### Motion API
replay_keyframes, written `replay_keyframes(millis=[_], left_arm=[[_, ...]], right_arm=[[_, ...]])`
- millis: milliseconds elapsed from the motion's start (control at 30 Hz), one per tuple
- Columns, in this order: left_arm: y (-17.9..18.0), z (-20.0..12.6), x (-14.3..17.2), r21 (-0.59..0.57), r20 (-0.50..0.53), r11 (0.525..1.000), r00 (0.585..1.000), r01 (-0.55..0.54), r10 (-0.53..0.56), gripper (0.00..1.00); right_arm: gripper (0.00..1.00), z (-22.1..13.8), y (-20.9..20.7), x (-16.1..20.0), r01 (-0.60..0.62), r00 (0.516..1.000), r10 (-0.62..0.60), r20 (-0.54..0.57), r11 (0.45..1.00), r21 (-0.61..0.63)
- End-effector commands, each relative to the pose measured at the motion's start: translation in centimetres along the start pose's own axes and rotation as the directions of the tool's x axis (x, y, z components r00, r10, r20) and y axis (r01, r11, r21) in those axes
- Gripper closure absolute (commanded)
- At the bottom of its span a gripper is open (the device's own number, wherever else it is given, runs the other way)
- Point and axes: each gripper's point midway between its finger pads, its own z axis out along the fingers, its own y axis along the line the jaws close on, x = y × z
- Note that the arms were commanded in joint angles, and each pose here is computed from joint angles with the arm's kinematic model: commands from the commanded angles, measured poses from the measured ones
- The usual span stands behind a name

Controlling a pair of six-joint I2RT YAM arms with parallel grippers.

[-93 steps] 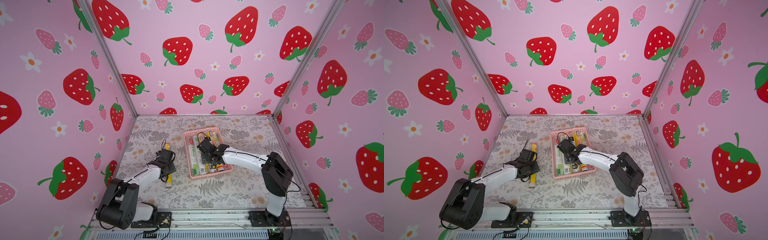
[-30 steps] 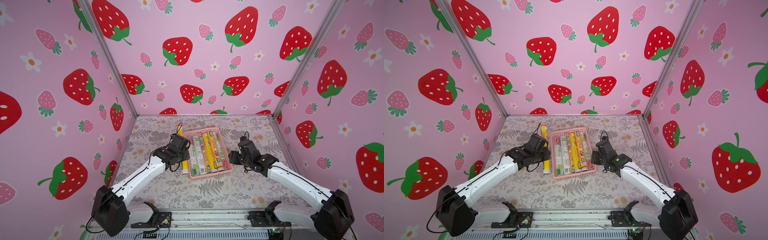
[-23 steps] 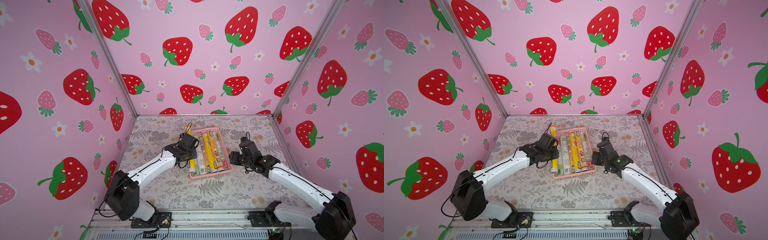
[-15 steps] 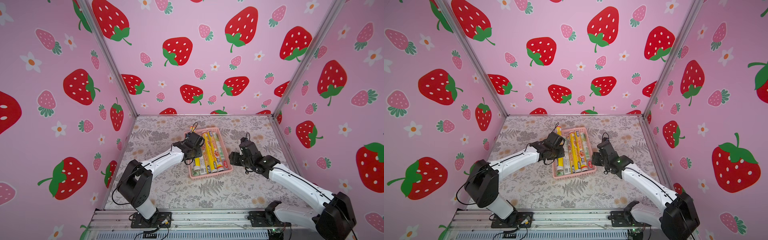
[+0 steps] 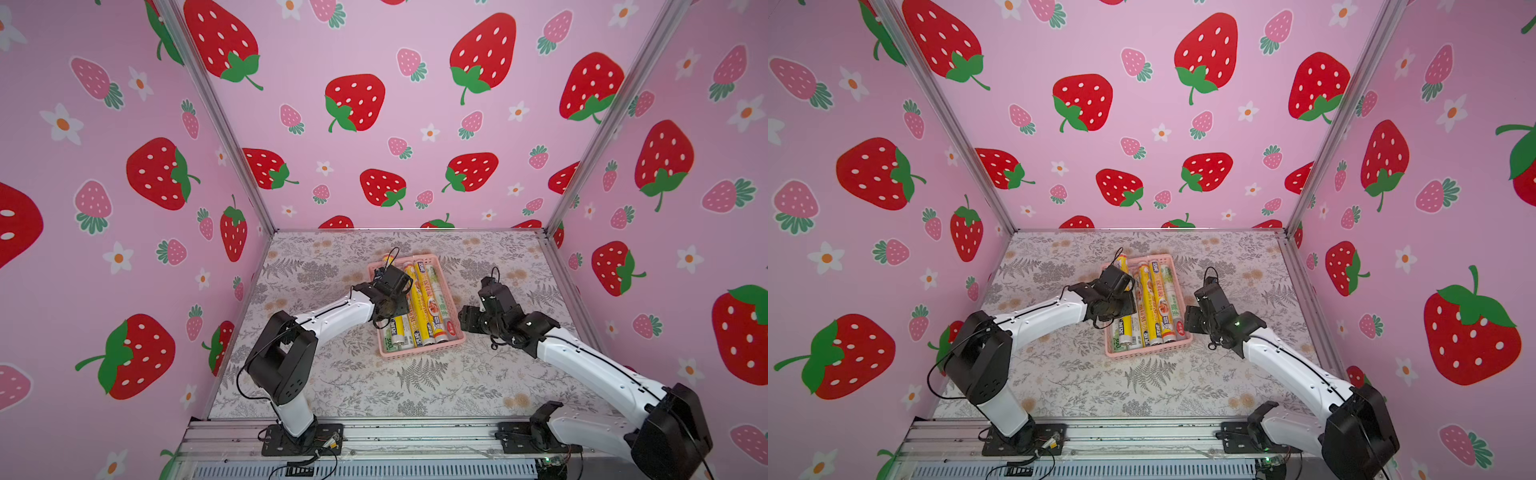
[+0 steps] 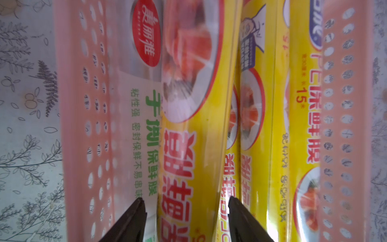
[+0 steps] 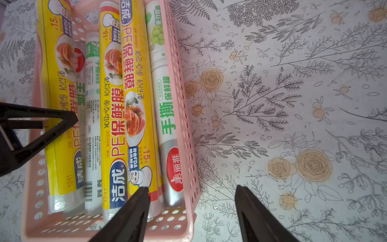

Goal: Put the plastic wrap into the basket
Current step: Place the plastic wrap in the basket.

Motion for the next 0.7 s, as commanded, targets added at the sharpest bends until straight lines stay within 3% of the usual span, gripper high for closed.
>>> replay_keyframes(millis=[0,233,267,300,333,500,567,667], left_arm=[[-1.8,-1.5,-1.1,0.05,0.034,0.998,0.999,-0.025,0.024,0.27],[-1.3,-6.1,-3.4,0.014,0.198,0.992,0.973,-0.126,0.121,0.16],[-0.7,-7.0,-3.8,-0.004,0.232,0.991,0.964,-0.133,0.13,0.14],[-0.1,-7.9,-4.2,-0.022,0.268,0.99,0.953,-0.14,0.141,0.13],[0.5,-8.6,-4.5,-0.045,0.3,0.988,0.942,-0.147,0.153,0.12],[5.6,-12.7,-5.8,-0.182,0.467,0.978,0.866,-0.103,0.179,0.04],[7.3,-13.4,-5.8,-0.183,0.471,0.981,0.869,-0.072,0.151,0.04],[8.7,-13.0,-5.2,-0.131,0.41,0.99,0.907,-0.046,0.096,0.07]], right_arm=[[0.3,-0.6,-0.1,-0.5,0.013,1.0,-0.013,0.024,1.0,-0.007],[0.17,-1.7,-1.2,-1.6,0.025,0.995,-0.029,0.099,0.999,0.046],[0.14,-1.9,-1.7,-1.8,0.024,0.992,-0.032,0.118,0.997,0.067],[0.03,-2.2,-2.0,-2.0,0.023,0.99,-0.034,0.135,0.997,0.08],[0.0,-2.4,-2.4,-2.3,0.022,0.988,-0.037,0.153,0.995,0.099],[0.0,-3.9,-4.3,-3.2,0.0,0.97,-0.044,0.239,0.984,0.18],[0.0,-4.3,-4.8,-3.3,-0.004,0.966,-0.047,0.256,0.981,0.194],[0.0,-4.3,-5.1,-3.1,0.0,0.965,-0.054,0.258,0.979,0.204]])
